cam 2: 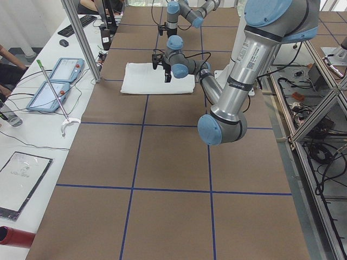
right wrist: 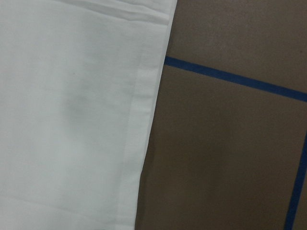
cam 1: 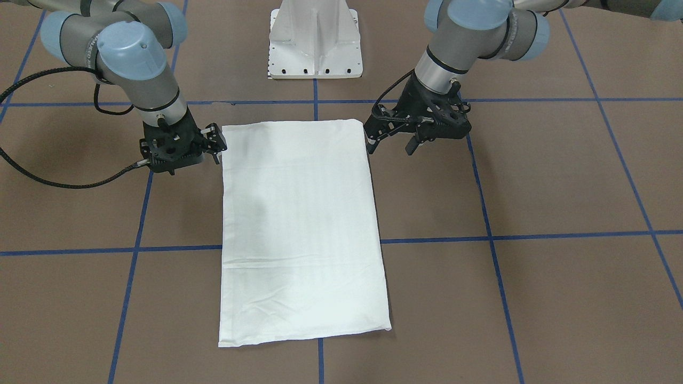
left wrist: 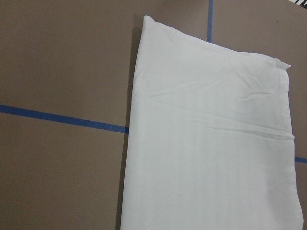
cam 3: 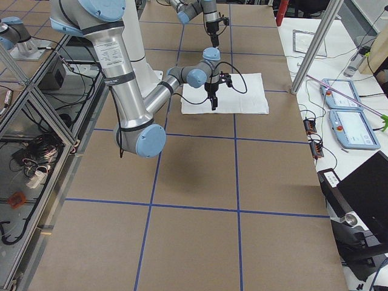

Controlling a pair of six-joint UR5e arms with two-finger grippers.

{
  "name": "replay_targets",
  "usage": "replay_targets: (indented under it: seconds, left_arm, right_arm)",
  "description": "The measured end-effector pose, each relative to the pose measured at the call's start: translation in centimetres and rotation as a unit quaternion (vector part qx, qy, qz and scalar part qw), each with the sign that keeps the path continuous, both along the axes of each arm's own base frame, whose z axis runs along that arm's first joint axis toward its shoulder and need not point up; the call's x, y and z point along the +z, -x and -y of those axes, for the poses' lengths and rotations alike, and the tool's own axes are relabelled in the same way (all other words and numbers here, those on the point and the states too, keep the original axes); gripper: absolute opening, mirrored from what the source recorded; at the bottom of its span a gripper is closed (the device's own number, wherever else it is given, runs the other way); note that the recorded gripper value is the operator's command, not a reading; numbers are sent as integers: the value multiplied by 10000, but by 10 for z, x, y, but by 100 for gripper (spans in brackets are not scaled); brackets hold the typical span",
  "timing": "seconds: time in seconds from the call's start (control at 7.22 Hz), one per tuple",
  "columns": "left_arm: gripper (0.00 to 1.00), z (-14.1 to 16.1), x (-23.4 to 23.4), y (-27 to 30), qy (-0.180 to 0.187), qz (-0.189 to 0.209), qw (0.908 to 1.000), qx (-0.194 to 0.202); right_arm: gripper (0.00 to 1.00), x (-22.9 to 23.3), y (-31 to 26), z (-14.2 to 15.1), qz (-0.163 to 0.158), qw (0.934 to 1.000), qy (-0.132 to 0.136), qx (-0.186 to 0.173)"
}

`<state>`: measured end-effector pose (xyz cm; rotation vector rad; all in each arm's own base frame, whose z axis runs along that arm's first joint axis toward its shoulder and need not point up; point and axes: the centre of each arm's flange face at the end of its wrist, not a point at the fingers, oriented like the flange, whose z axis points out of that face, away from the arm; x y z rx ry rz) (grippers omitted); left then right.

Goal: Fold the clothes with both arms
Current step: 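Lower both grippers to the shirt's long side edges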

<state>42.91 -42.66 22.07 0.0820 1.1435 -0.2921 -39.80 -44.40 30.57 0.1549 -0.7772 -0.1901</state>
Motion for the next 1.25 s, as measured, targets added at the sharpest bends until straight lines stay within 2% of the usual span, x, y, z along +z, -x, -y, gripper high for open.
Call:
replay_targets:
  seconds: [0.28, 0.42, 0.55, 1.11, 1.25]
  left_arm:
    - [98, -69, 5, -58, 694, 14, 9976, -22]
    - [98, -96, 10, -84, 876, 190, 9960, 29]
    - [93, -111, 19, -99, 955, 368, 9947, 50]
    - [82, -121, 38, -130, 1062, 753, 9914, 94]
    - [74, -120, 39, -136, 1074, 790, 9910, 101]
  right_arm:
    - [100, -16, -8, -18, 260, 9987, 343, 286]
    - [100, -18, -5, -26, 335, 9979, 440, 339]
    - [100, -15, 0, -36, 395, 9973, 500, 352]
    - [100, -8, 9, -48, 436, 9969, 554, 346]
    - [100, -8, 9, -49, 435, 9969, 554, 348]
